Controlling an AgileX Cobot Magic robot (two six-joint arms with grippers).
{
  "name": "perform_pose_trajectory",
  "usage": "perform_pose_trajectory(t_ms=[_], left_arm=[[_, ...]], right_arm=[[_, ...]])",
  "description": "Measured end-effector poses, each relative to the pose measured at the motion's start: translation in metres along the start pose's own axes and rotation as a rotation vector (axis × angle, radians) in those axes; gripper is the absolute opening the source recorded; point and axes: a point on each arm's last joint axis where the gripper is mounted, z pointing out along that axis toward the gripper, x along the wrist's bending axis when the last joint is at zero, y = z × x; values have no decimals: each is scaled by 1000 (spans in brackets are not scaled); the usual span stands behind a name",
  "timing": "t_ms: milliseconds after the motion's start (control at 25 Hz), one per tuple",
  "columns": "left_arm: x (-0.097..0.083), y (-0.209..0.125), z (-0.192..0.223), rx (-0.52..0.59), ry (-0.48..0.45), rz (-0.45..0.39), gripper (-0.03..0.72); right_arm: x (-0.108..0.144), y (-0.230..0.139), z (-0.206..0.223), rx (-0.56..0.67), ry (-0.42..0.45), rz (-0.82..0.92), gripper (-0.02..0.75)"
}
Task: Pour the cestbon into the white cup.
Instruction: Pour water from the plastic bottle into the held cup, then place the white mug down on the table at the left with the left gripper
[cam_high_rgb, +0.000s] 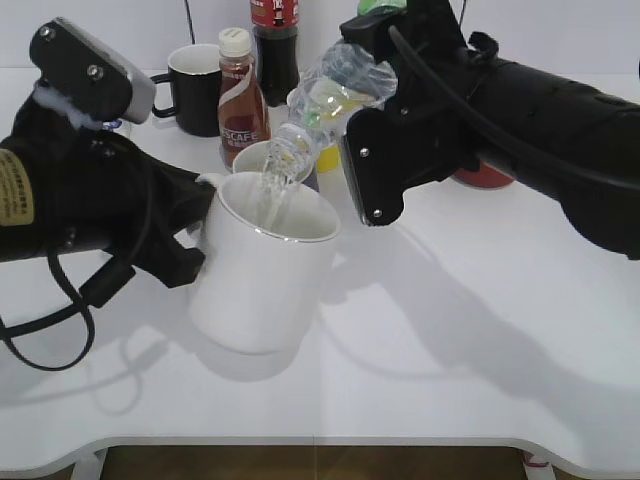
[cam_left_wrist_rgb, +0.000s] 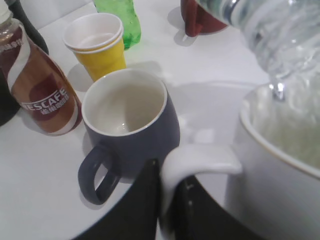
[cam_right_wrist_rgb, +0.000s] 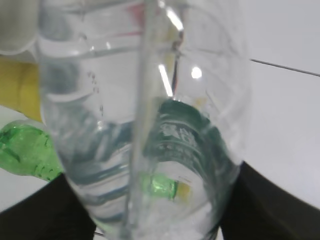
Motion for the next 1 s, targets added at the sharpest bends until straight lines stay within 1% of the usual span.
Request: perform_pose_trajectory(t_ms=[120,240,280,360,440,520,600,680,760,880,1000], left_arm=[[0,0,0,0,0,0,38],[1,0,0,-1,4,-2,38],[3,0,0,-6,8,-5,38],[6,1,0,-16,19,-10,38],[12,0,-1,-20,35,-14,38],[17,0,-1,-24,52,-19,38],[24,2,-2,-54,69,-19,38],[33,5,-3,-103,94,-32,38],[45,7,-4,-158,126,-50,38],[70,5,-7,-215,201,-84,38],[102,0,-9,-310,289,-120,38]], right_arm=[[3,1,0,-6,30,45,457],[11,4,-1,-35,124,174,457],[13,5,-1,-40,154,240,457],[17,7,-2,-40,209,393,457],[18,8,-4,-23,236,596,457],[15,7,-6,-3,242,801,457],[11,7,-8,16,238,1046,457],[10,5,-8,39,234,1259,457],[10,1,-8,57,227,1423,457],[10,-10,-6,75,198,1563,457],[17,-20,-8,90,187,1658,457]])
